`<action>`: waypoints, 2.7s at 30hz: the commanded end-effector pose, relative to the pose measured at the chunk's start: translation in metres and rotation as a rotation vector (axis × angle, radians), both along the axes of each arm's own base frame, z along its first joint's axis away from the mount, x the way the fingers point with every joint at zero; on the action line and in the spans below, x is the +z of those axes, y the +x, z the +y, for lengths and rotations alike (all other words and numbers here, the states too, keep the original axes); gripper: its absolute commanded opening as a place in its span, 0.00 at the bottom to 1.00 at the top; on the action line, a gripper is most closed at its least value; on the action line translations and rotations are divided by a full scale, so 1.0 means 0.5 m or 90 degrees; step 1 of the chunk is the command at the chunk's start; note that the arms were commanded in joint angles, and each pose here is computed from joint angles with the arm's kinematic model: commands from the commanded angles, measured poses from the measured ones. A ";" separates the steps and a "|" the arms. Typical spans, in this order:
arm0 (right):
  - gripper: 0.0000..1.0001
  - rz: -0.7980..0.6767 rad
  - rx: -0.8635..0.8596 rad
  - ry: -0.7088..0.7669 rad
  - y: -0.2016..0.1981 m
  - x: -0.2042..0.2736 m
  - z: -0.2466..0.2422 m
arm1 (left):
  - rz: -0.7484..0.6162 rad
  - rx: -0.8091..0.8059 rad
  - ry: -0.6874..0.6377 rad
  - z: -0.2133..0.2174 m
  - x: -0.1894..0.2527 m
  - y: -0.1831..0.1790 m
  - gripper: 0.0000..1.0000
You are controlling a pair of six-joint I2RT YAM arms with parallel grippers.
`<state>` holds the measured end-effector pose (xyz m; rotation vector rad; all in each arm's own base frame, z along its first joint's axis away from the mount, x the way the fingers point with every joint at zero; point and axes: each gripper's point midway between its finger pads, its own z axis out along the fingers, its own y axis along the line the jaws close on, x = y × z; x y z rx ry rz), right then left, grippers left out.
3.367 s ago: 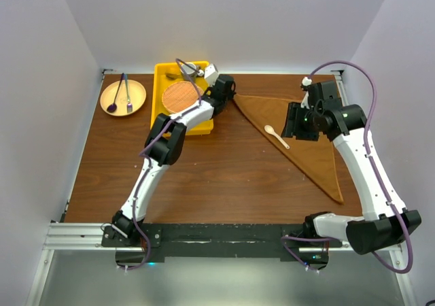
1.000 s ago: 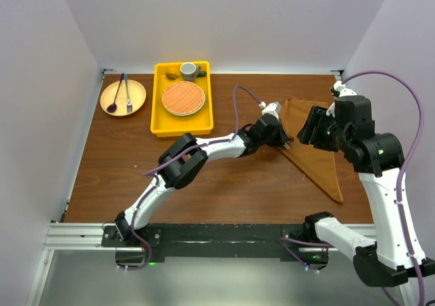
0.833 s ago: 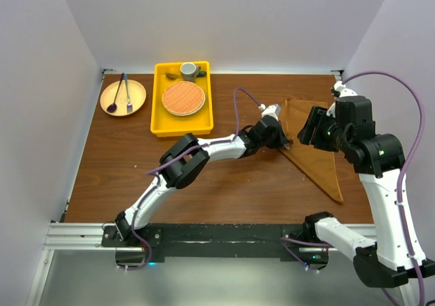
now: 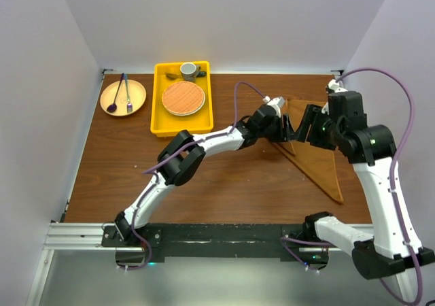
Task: Fold the napkin, place the utensils inside, and roll it up
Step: Fold the napkin
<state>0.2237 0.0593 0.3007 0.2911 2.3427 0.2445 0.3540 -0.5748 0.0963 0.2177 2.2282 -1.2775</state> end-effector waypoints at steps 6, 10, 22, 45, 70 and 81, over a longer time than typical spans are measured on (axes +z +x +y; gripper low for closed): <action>0.61 0.107 -0.076 0.001 0.117 -0.093 0.003 | -0.016 0.026 -0.093 0.109 0.158 0.102 0.30; 0.58 0.157 -0.095 0.039 0.183 -0.152 -0.008 | -0.009 0.036 -0.121 0.128 0.149 0.147 0.24; 0.27 0.284 -0.103 0.036 0.266 -0.354 -0.053 | 0.029 -0.003 -0.115 0.120 0.052 0.152 0.17; 0.19 0.370 -0.089 0.049 0.262 -0.522 -0.074 | 0.039 -0.024 0.003 0.175 -0.079 0.169 0.16; 0.20 0.373 -0.080 0.030 0.221 -0.506 -0.080 | 0.010 -0.040 -0.031 0.171 0.012 0.174 0.17; 0.23 0.400 -0.084 -0.014 0.198 -0.545 -0.103 | -0.008 -0.048 -0.038 0.180 0.083 0.160 0.17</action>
